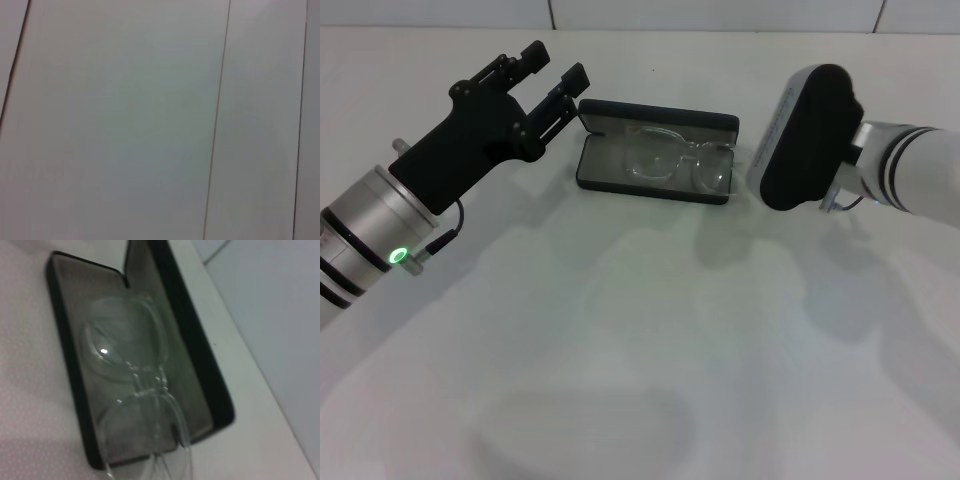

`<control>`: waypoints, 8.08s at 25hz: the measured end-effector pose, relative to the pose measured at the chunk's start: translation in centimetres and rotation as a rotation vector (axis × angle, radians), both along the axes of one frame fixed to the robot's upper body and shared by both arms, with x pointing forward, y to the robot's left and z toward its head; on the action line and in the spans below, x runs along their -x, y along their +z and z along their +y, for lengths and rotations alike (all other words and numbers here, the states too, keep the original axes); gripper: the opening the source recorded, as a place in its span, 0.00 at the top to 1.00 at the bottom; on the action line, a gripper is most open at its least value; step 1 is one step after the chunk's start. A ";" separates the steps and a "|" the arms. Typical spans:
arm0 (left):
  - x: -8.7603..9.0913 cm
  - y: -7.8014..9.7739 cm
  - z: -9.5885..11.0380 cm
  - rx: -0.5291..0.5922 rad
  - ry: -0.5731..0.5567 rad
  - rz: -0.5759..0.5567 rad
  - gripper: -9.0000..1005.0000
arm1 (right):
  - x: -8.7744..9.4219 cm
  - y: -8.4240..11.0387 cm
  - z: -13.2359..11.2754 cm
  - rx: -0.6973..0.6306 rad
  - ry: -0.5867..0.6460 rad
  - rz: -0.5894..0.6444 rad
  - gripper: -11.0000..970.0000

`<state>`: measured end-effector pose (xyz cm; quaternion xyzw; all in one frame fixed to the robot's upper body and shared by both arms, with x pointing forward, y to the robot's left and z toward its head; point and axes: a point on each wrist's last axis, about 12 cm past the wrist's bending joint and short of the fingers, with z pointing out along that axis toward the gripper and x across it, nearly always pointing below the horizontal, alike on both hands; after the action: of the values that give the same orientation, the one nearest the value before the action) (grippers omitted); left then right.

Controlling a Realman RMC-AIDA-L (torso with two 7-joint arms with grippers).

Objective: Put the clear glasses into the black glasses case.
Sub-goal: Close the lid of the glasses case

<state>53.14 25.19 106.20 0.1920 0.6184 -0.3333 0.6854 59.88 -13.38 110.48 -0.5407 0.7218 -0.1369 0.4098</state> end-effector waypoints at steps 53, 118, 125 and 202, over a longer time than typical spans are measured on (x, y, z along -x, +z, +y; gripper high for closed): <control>-1.7 0.8 -1.0 -0.010 -0.007 -0.009 0.43 | -0.8 -0.2 2.1 0.005 0.175 0.037 0.92; -2.8 1.2 -1.7 -0.044 -0.006 -0.023 0.43 | -1.6 -0.7 2.1 -0.014 0.228 0.068 0.92; -3.0 1.3 -2.0 -0.045 -0.007 -0.022 0.43 | -1.4 -1.2 2.7 -0.012 0.259 0.040 0.92; -9.3 -0.9 -6.4 -0.536 0.039 0.398 0.44 | 0.3 2.3 -13.6 -0.973 0.260 0.244 0.36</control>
<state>62.42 18.80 105.31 0.2845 0.8093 -0.1765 0.4827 59.54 -26.96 112.76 -0.3849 0.6712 0.3306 0.5404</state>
